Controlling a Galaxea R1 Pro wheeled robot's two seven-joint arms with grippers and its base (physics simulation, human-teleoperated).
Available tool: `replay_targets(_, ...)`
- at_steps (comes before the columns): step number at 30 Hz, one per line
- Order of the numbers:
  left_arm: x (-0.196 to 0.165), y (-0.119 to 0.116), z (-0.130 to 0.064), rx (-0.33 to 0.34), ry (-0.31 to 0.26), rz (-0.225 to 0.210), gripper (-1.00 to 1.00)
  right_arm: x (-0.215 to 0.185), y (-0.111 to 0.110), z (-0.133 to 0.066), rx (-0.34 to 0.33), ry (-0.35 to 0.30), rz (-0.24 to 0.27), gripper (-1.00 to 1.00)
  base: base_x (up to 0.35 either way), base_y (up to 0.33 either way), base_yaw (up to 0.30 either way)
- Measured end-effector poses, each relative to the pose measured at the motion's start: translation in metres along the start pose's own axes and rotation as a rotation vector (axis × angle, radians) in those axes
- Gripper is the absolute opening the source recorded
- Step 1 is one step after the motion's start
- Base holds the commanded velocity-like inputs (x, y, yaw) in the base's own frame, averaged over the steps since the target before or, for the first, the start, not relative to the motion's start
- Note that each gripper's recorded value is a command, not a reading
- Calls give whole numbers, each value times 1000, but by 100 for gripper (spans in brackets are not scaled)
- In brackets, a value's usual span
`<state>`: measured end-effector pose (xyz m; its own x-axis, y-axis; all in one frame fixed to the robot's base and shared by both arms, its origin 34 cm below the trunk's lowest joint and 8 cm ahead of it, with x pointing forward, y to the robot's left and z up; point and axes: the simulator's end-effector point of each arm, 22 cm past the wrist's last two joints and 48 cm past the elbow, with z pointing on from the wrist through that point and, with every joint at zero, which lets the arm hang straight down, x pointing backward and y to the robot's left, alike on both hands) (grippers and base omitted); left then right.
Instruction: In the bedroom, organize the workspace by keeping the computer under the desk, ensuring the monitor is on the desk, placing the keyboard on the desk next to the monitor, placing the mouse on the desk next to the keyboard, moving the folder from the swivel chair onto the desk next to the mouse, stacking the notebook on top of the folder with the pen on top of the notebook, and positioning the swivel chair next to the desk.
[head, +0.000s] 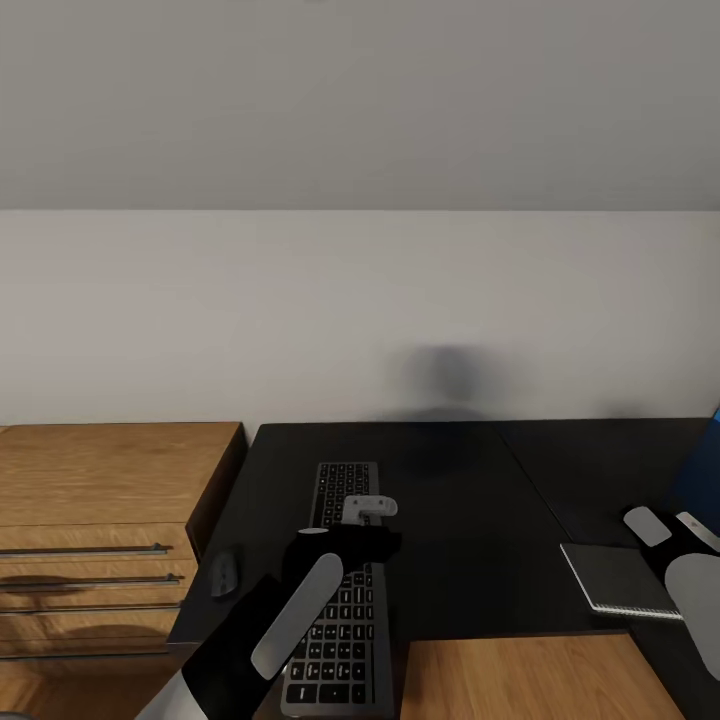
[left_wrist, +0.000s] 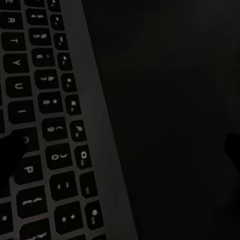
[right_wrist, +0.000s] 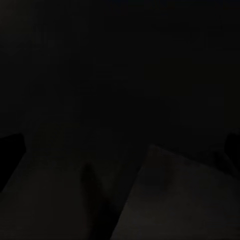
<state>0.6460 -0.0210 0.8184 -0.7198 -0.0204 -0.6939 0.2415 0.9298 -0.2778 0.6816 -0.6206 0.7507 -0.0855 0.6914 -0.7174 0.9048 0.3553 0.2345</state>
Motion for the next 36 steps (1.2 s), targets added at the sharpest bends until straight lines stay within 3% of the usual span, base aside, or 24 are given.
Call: replay_targets(36,2,0,1,-1,5,0,100,5,7,-2,-11,-2,-21,100,-60,67,0)
